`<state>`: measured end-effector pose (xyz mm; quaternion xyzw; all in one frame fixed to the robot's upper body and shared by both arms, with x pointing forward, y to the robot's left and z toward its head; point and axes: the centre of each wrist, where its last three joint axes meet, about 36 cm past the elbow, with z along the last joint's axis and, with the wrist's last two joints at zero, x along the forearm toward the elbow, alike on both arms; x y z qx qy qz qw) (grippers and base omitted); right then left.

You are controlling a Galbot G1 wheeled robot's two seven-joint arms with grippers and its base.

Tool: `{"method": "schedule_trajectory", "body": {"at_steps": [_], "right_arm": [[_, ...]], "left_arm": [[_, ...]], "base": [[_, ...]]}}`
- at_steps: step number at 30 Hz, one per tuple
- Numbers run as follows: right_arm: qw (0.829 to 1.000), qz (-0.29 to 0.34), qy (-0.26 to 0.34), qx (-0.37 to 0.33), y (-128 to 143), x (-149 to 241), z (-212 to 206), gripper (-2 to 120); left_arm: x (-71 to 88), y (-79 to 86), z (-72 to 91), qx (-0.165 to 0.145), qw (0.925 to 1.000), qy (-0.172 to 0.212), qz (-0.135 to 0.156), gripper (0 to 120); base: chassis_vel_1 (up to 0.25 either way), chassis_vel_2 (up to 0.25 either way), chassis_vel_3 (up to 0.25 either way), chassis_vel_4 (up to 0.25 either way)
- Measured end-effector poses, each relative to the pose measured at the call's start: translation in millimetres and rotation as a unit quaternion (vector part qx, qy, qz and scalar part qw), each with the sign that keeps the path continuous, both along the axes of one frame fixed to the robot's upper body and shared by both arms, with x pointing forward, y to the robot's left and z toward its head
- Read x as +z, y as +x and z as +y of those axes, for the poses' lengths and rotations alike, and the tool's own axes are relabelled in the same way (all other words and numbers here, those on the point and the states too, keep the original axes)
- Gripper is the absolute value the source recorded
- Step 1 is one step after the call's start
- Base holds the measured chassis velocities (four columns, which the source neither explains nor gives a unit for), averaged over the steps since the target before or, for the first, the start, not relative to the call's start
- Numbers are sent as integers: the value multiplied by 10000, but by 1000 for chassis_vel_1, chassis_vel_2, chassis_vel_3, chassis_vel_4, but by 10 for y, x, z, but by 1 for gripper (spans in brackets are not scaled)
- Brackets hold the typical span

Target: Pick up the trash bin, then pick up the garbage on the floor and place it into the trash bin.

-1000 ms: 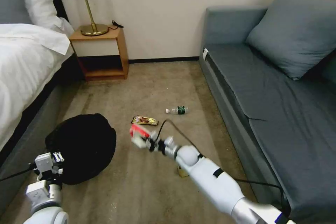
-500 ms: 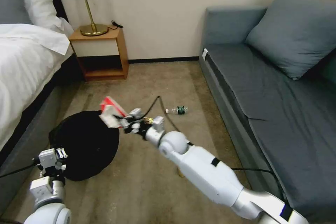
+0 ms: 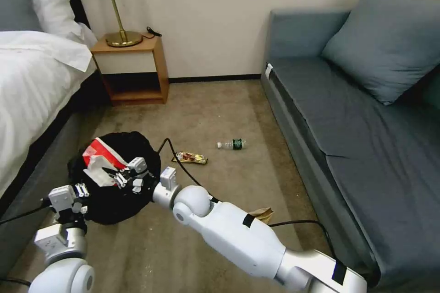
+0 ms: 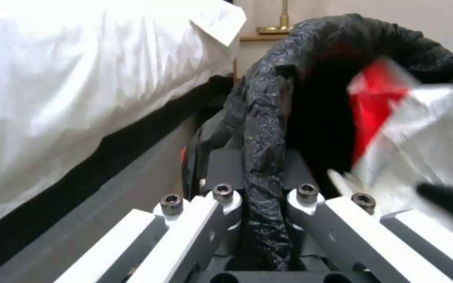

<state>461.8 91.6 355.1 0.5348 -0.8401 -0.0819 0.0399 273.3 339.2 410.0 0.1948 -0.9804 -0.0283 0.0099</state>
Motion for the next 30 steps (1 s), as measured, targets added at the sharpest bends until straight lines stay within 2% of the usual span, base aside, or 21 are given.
{"method": "schedule_trajectory", "body": {"at_steps": [5, 7, 11, 13, 15, 19, 21, 23, 25, 29, 30], "right_arm": [[9999, -47, -126, -100, -9, -75, -76, 10], [9998, -69, -158, -95, -42, -104, -86, 22], [9997, -141, -188, -85, -76, -120, -79, 31], [9994, -283, -158, -122, -90, -132, -63, 42], [9993, -317, -134, -136, -98, -132, -52, 46], [9987, -494, -75, -133, -122, -136, -43, 64], [9985, -533, -89, -127, -120, -138, -48, 67], [9977, -644, -159, -99, -111, -149, -72, 78], [9977, -650, -173, -92, -113, -155, -76, 81], [9974, -678, -193, -146, -118, -157, -116, 99], [9974, -678, -193, -146, -118, -157, -116, 99]], "left_arm": [[-20, 25, 3, 12, 10000, -15, -2, 6], [-30, 41, -2, 28, 10000, -19, -12, 6], [-46, 42, 0, 40, 10000, -26, 5, 6], [-78, 33, 22, 65, 10000, -35, 47, 6], [-88, 30, 33, 73, 9999, -48, 58, 6], [-157, 27, 92, 93, 9999, -78, 110, 6], [-164, 28, 99, 94, 9999, -76, 113, 6], [-180, 37, 115, 99, 9998, -76, 121, 6], [-179, 40, 115, 99, 9999, -79, 116, 6], [-170, 65, 116, 89, 9999, -88, 89, 6], [-170, 65, 116, 89, 9999, -88, 89, 6]], "base": [[0, 0, 0, 0], [0, 0, 0, 0], [0, 0, 0, 0], [0, 0, 0, 0], [0, 0, 0, 0], [0, 0, 0, 0], [0, 0, 0, 0], [0, 0, 0, 0], [0, 0, 0, 0], [0, 0, 0, 0], [0, 0, 0, 0]]}}
